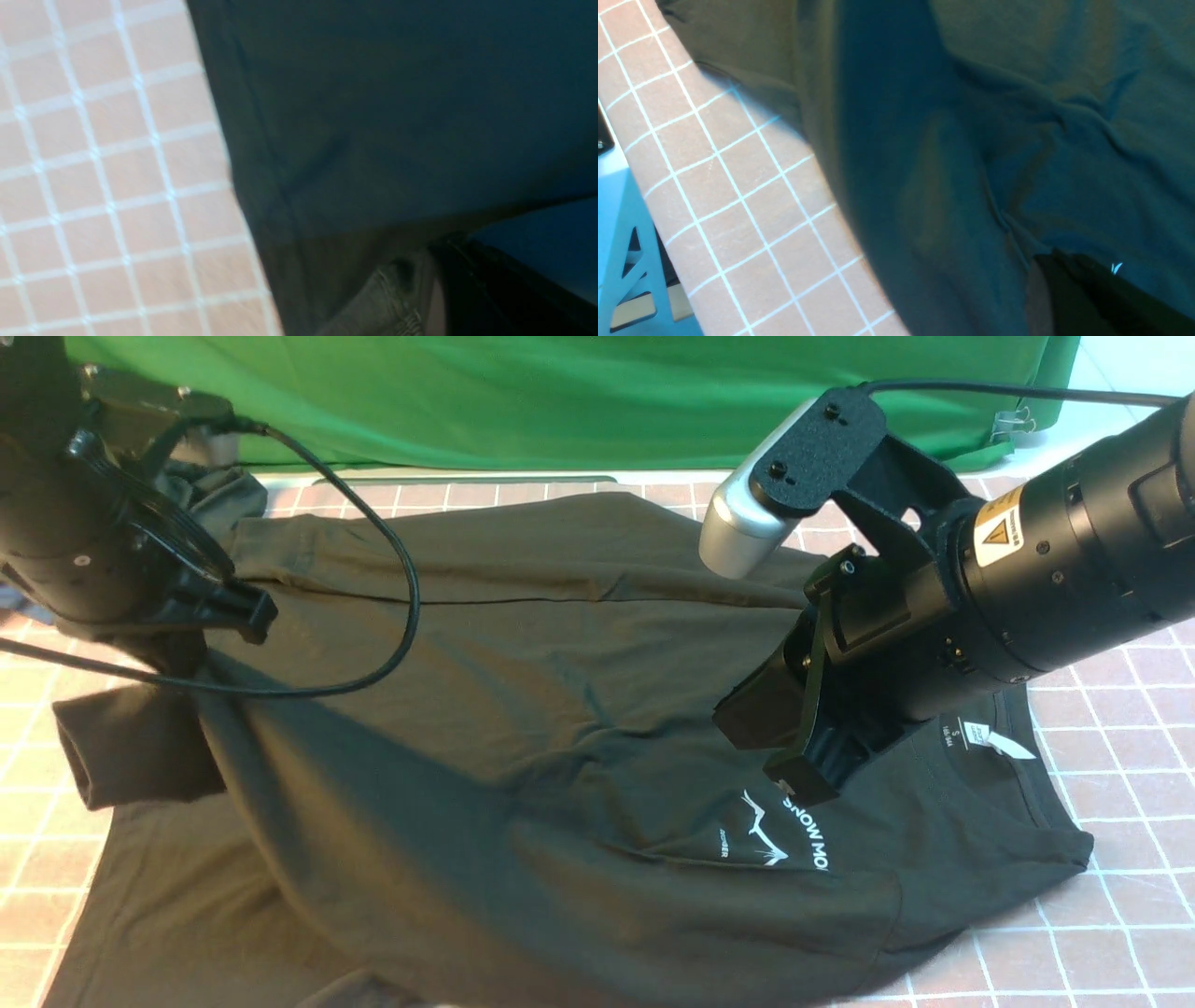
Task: Fold a long-sleeved shirt over a pink coffee tablecloth.
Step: 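Fold the left side of the black T-shirt inward over its body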
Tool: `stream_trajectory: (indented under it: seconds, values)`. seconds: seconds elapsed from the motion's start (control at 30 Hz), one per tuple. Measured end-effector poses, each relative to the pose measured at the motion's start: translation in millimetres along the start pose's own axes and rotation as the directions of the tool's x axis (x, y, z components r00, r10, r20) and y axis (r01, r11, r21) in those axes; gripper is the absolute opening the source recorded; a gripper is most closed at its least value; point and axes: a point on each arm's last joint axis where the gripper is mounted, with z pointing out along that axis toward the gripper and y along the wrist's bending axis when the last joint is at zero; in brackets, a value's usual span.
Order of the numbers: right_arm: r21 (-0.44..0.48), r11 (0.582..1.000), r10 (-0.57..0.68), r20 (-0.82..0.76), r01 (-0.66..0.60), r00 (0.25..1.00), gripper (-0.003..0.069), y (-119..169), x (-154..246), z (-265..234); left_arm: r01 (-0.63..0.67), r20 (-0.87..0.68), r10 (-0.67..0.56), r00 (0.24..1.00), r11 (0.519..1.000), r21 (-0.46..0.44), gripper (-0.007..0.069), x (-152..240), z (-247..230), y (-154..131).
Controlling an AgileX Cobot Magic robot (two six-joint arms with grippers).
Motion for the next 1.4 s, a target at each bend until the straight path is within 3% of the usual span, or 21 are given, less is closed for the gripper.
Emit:
stream_trajectory:
  seconds: [0.7,1.03,1.13,1.4]
  values:
    - [-0.012,1.000,0.012,0.006,-0.012,1.000,0.0046,1,-1,0,-0.152,-0.070,0.148,0.987,0.986,-0.060,0.0030,-33,101,-6]
    - [-0.012,1.000,0.012,0.006,-0.012,1.000,0.0046,1,-1,0,-0.187,0.040,0.191,0.981,0.978,-0.089,0.0043,-46,115,-8]
    - [-0.011,1.000,0.013,0.009,-0.012,1.000,0.0046,1,-1,0,-0.202,0.056,0.208,0.976,0.974,-0.107,0.0106,-48,115,-7]
    - [-0.010,1.000,0.014,0.011,-0.013,1.000,0.0046,1,-1,0,-0.167,0.054,0.182,0.982,0.965,-0.203,0.0405,-49,113,2]
